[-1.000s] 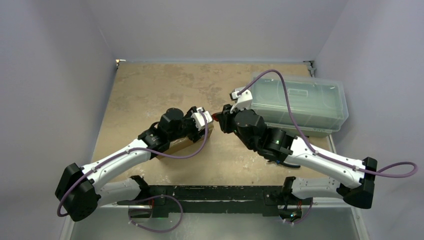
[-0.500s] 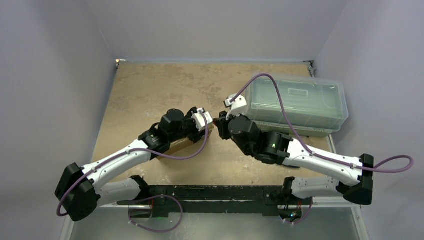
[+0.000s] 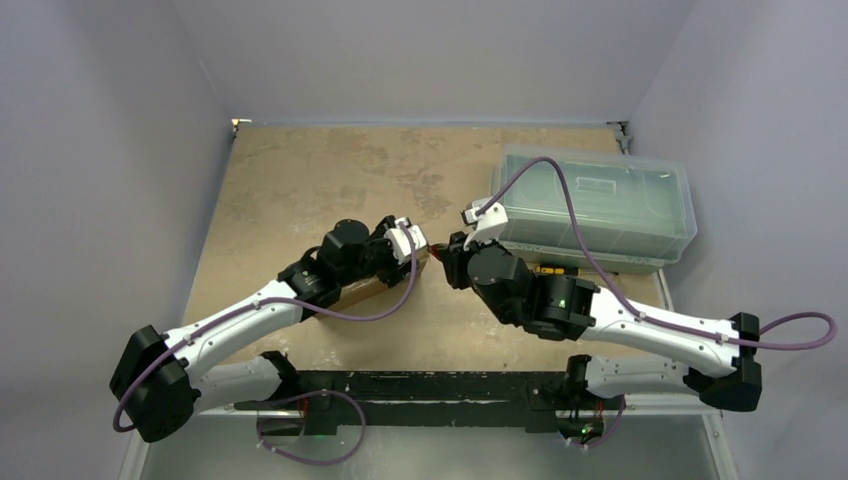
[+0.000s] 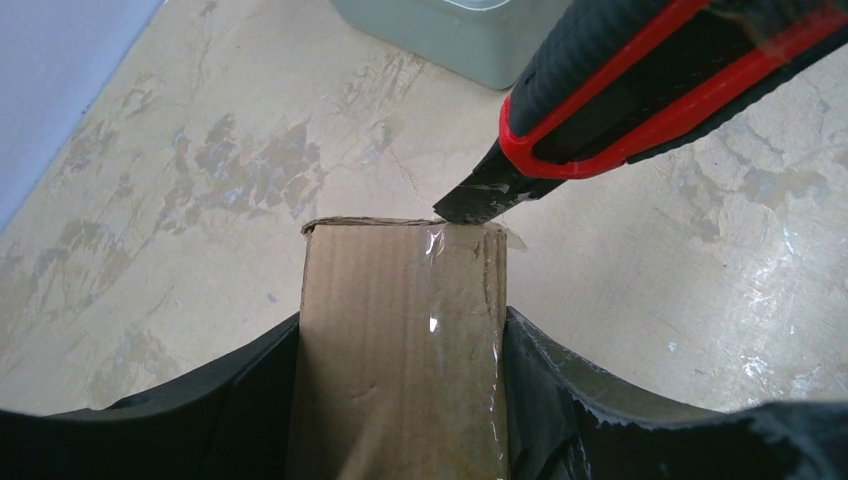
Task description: Unpack the express box
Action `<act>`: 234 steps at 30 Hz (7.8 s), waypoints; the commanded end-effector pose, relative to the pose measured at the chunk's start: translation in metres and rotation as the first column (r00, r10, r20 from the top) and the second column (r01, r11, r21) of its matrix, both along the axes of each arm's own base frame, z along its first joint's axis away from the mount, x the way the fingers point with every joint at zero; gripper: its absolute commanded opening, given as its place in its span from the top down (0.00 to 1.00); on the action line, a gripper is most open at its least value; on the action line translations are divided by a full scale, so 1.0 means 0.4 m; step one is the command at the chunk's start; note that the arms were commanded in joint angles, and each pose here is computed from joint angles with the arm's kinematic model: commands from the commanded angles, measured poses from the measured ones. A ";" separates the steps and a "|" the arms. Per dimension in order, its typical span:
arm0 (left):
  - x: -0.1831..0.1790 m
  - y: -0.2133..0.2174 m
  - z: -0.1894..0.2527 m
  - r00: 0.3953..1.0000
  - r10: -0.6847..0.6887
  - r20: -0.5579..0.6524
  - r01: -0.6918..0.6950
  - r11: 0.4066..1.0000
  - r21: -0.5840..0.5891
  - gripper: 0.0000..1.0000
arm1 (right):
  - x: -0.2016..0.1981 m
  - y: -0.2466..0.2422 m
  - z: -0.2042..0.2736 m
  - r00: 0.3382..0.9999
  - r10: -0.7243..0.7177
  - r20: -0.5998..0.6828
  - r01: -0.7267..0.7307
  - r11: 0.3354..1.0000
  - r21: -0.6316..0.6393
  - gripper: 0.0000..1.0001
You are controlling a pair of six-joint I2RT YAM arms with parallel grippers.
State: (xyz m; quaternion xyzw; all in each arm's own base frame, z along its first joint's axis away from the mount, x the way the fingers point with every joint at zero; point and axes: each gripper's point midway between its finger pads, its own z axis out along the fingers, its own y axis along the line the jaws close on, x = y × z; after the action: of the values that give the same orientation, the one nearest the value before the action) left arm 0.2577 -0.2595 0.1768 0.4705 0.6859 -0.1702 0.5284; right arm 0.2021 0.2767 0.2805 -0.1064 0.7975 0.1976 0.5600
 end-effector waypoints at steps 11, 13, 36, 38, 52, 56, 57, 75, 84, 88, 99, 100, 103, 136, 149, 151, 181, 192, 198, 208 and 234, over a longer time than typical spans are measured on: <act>0.035 0.012 0.040 0.996 0.077 0.042 -0.074 0.995 -0.063 0.63 | -0.071 0.035 -0.038 0.993 0.112 -0.021 -0.112 0.994 -0.001 1.00; 0.037 0.013 0.042 0.996 0.079 0.046 -0.076 0.995 -0.063 0.63 | -0.068 0.032 -0.049 0.994 0.104 -0.014 -0.104 0.995 -0.006 1.00; 0.033 0.019 0.054 0.995 0.084 0.060 -0.079 0.994 -0.073 0.64 | -0.112 0.026 -0.147 0.987 0.129 0.100 -0.134 0.990 0.044 1.00; 0.033 0.017 0.054 0.995 0.082 0.060 -0.077 0.994 -0.073 0.64 | -0.112 0.022 -0.157 0.988 0.115 0.105 -0.119 0.992 0.034 1.00; 0.027 0.003 0.022 0.999 0.046 0.023 -0.045 0.998 -0.042 0.64 | -0.070 -0.066 0.257 0.973 -0.099 0.208 0.057 0.978 0.200 1.00; 0.028 -0.002 0.030 0.999 0.040 0.025 -0.039 0.998 -0.055 0.64 | -0.073 -0.121 0.302 0.973 -0.124 0.193 0.076 0.968 0.238 1.00; 0.027 -0.005 0.034 0.999 0.039 0.024 -0.038 0.997 -0.061 0.64 | -0.079 -0.128 0.311 0.975 -0.113 0.189 0.061 0.963 0.264 1.00; 0.307 0.085 0.173 0.625 0.207 -0.753 -0.724 0.514 -0.460 0.57 | -0.075 -0.265 0.222 0.966 -0.228 0.118 0.193 0.948 0.252 1.00; 0.300 0.125 0.055 0.505 -0.107 -0.856 -0.856 0.060 -0.513 0.53 | -0.090 -0.182 0.203 0.986 -0.132 0.100 0.106 0.966 0.237 1.00; 0.269 0.168 -0.017 0.468 -0.145 -0.872 -0.884 -0.074 -0.462 0.42 | -0.093 -0.135 0.182 0.991 -0.098 0.094 0.075 0.973 0.218 1.00; 0.176 0.318 -0.202 0.145 0.522 -0.841 -0.985 0.159 -0.071 0.01 | -0.101 -0.037 0.119 0.997 -0.035 0.065 0.025 0.988 0.155 1.00; 0.162 0.355 -0.200 0.111 0.597 -0.795 -0.988 0.151 -0.024 0.01 | -0.103 -0.032 0.107 0.998 -0.031 0.059 0.022 0.988 0.150 1.00; 0.117 0.452 -0.173 0.023 0.714 -0.700 -0.996 0.079 0.047 0.01 | -0.109 -0.022 0.055 0.999 -0.021 0.025 0.018 0.992 0.123 1.00; -0.098 0.217 -0.302 0.059 0.487 -0.872 -0.931 0.341 0.127 0.38 | 0.299 -0.047 -0.174 0.977 -0.208 -0.055 0.177 0.923 -0.342 1.00; 0.023 0.390 -0.034 0.286 0.631 -0.721 -0.945 0.310 -0.104 0.13 | 0.149 0.043 -0.008 0.998 0.031 0.052 -0.027 0.997 -0.067 1.00; 0.066 0.351 -0.005 0.369 0.595 -0.714 -0.911 0.384 -0.151 0.11 | 0.104 0.112 -0.022 0.992 0.108 0.068 -0.104 0.993 -0.057 1.00; 0.211 0.298 -0.207 0.414 0.403 -0.816 -0.764 0.641 -0.071 0.62 | 0.130 0.355 -0.154 0.979 0.194 0.067 -0.193 0.981 -0.022 1.00; 0.201 0.326 -0.233 0.383 0.469 -0.796 -0.781 0.624 -0.007 0.58 | 0.134 0.343 -0.173 0.982 0.180 0.057 -0.177 0.983 -0.052 1.00; 0.198 0.333 -0.247 0.362 0.485 -0.796 -0.787 0.616 0.017 0.59 | 0.135 0.332 -0.166 0.984 0.168 0.065 -0.164 0.985 -0.054 1.00; 0.198 0.328 -0.260 0.346 0.477 -0.808 -0.786 0.617 0.027 0.60 | 0.124 0.345 -0.203 0.979 0.203 0.034 -0.200 0.977 -0.071 1.00; 0.197 0.347 -0.310 0.244 0.521 -0.818 -0.819 0.563 0.114 0.79 | 0.080 0.338 -0.286 0.970 0.204 -0.130 -0.222 0.965 -0.143 1.00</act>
State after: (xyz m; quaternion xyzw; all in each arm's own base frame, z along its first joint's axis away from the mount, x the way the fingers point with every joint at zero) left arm 0.3392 -0.1321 0.0722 -0.0841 0.9195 -0.2597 0.2829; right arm 0.2421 0.4092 0.1613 -0.2262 0.8153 0.1915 0.4974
